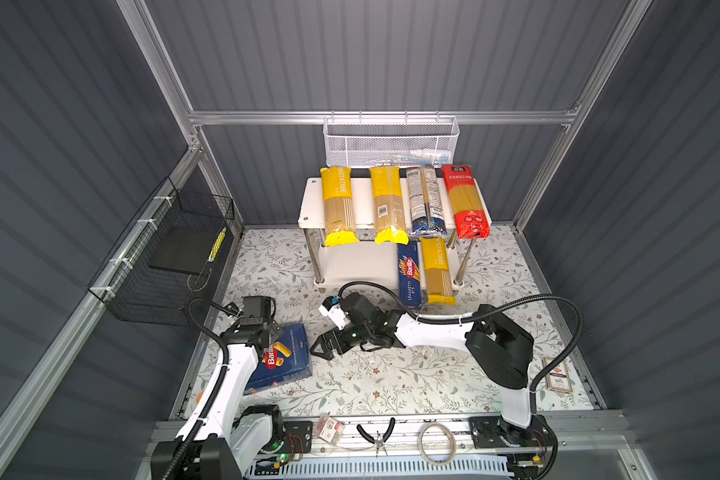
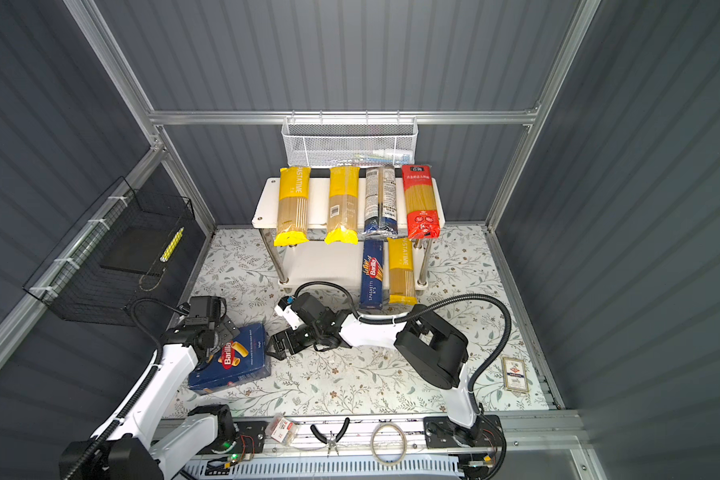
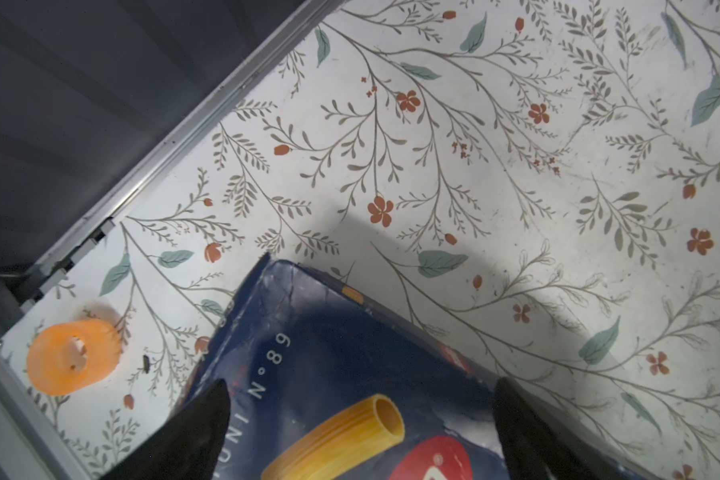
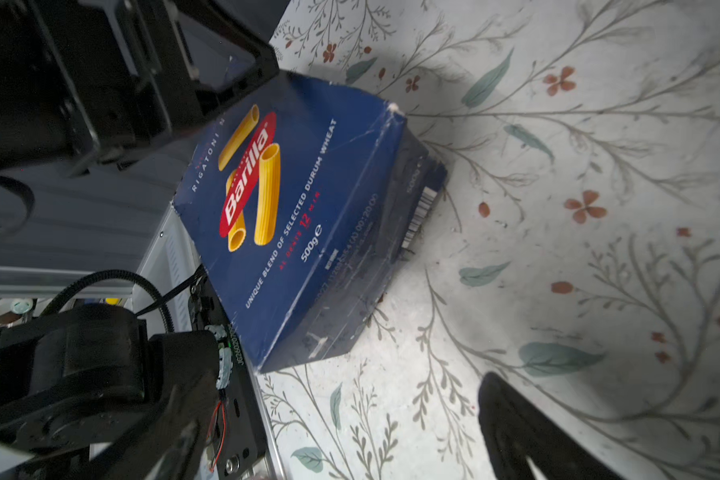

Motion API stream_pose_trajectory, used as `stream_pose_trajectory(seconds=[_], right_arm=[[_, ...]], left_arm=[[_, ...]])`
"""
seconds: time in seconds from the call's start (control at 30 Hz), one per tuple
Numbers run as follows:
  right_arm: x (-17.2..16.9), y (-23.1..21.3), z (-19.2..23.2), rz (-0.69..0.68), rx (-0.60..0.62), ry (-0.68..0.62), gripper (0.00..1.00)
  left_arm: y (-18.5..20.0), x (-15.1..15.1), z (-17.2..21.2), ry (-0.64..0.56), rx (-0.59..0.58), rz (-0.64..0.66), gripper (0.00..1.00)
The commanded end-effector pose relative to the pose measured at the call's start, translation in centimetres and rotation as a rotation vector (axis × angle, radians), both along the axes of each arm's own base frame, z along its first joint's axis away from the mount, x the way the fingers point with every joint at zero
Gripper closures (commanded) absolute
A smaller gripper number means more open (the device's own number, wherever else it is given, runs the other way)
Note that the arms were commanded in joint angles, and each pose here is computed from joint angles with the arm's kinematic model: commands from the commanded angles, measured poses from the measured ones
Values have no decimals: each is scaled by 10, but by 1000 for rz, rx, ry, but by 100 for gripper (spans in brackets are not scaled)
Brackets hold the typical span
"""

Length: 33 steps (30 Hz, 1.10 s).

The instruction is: Place and organize the pasta boxes and bags onto the shelf

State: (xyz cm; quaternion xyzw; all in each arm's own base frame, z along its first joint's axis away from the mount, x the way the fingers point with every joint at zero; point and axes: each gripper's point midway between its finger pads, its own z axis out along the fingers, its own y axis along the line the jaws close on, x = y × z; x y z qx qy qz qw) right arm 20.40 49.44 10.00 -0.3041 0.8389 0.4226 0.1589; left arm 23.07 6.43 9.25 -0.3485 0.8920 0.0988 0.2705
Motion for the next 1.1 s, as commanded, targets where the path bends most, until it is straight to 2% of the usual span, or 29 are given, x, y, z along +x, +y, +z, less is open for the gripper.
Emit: stream_pose_trajectory(seconds=[0.0, 0.17, 0.37, 0.57, 0.73, 1.07], right_arm=[[9, 3, -6, -50, -48, 5, 1], [18, 12, -15, -74, -137, -58, 1], [25, 26, -26, -97, -171, -43, 1], [34, 30, -43, -124, -262, -72, 1], [39, 20, -47, -164, -314, -87, 1], [41, -6, -64, -190, -441, -93, 1]], left_arm=[[-8, 11, 0, -87, -77, 13, 1], [-26, 16, -1, -107, -168, -47, 1], [-31, 19, 12, -148, -189, -68, 1], [-35, 24, 30, -170, -188, -120, 1], [-42, 27, 42, -195, -208, -158, 1], [-58, 32, 37, -185, -280, -223, 1]])
